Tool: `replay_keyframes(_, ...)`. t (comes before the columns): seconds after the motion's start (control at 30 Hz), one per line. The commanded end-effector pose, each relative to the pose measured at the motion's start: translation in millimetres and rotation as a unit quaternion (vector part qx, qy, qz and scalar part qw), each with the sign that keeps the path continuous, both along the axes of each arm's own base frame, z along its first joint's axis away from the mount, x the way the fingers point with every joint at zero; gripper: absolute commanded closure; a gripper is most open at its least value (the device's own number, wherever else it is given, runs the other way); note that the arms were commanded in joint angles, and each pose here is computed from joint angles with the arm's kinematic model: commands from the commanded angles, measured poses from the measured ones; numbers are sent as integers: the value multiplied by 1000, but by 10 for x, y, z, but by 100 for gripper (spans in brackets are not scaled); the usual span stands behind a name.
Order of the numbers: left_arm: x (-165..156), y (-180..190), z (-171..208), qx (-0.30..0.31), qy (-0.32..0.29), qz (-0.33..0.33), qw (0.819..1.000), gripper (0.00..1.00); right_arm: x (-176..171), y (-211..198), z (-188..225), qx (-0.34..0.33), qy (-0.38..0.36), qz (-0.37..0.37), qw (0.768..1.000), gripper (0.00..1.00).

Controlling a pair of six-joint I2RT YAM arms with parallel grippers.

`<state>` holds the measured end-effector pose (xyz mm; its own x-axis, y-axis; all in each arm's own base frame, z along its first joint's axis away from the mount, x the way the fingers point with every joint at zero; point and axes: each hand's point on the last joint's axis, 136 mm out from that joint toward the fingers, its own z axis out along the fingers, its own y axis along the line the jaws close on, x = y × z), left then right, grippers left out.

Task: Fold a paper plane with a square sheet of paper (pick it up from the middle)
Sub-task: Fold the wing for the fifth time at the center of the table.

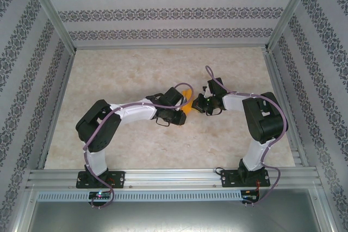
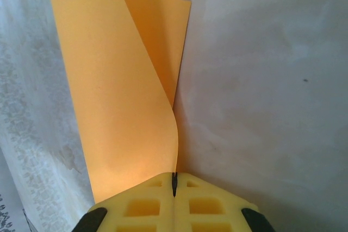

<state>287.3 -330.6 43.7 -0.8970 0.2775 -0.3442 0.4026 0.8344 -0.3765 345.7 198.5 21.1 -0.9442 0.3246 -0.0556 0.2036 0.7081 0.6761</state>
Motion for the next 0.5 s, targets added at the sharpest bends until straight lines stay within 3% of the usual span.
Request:
replay_keyframes(0.0,-96,31,-183,23,15,-7,1000,72,50,18,46,-8,-12,7,1000,100)
replay_keyframes(0.47,-103,202,-398,98,9,-18,995,84,106,73,120,-3,-24,15,1000,100)
